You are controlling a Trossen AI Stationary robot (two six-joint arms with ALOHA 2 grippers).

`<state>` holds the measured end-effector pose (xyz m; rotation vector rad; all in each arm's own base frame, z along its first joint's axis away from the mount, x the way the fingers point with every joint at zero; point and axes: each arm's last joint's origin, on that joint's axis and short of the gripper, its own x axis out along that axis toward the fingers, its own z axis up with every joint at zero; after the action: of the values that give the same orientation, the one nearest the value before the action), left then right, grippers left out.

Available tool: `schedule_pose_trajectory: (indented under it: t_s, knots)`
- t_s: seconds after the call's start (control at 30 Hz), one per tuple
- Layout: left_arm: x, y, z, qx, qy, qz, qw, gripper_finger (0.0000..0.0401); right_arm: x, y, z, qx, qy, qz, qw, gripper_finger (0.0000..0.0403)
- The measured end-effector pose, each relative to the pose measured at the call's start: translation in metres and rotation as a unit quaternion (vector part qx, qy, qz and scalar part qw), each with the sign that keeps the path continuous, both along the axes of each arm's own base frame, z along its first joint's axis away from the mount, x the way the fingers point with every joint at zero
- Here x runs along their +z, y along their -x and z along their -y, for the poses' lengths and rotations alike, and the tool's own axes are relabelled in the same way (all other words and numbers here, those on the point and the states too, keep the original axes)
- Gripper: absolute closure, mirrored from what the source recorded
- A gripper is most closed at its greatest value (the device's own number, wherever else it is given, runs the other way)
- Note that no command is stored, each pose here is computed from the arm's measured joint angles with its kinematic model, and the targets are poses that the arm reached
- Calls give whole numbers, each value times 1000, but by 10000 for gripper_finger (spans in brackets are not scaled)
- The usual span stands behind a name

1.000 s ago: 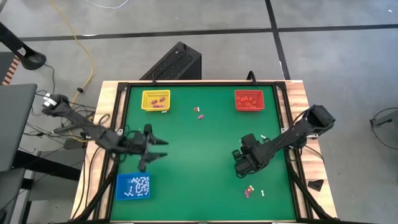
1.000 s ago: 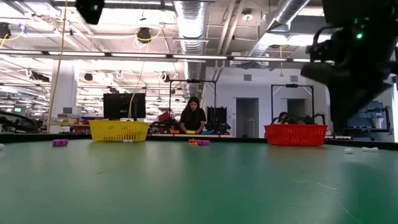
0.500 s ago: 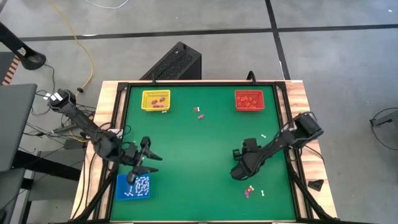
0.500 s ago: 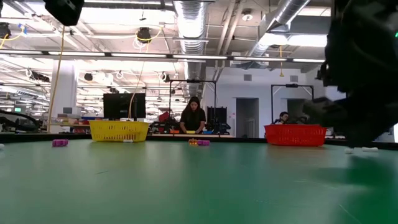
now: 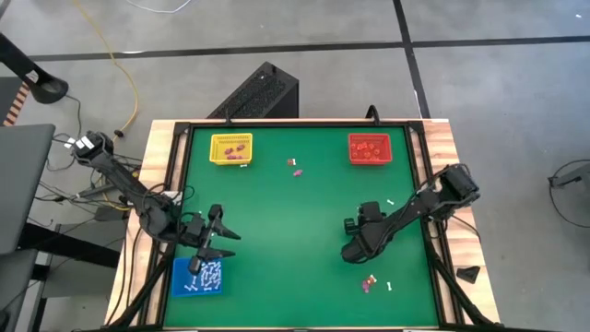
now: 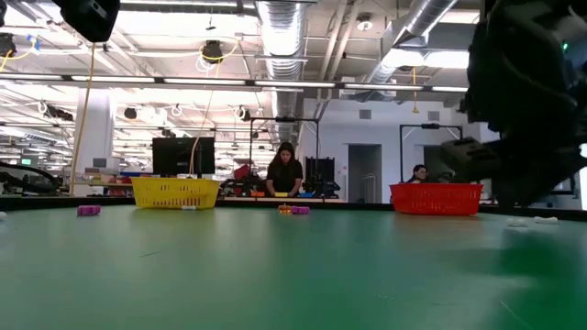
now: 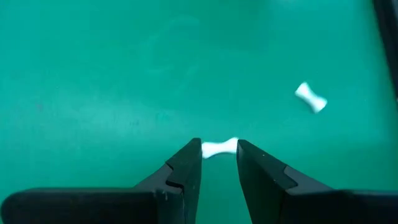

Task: Sort Halloween decoration
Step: Put the white bone toy into the blue bin

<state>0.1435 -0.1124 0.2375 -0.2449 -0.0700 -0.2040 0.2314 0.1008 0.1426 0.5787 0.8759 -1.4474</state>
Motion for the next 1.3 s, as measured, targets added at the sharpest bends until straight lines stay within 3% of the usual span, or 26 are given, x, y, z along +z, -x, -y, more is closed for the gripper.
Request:
schedule_pose_trajectory:
  t_s: [0.3,0.63,0.93,1.3]
  knots:
    - [-2,0,0,5,10,-13,1000,205,6,-1,8,-5,14,7,1000,271]
    - [-3,0,0,4,11,-17,1000,205,-15,-3,10,-15,16,1,1000,271]
    - [-4,0,0,4,10,-23,1000,205,-33,11,7,-7,12,27,1000,271]
    - [-4,0,0,4,10,-23,1000,205,-17,12,-13,20,19,-3,1000,271]
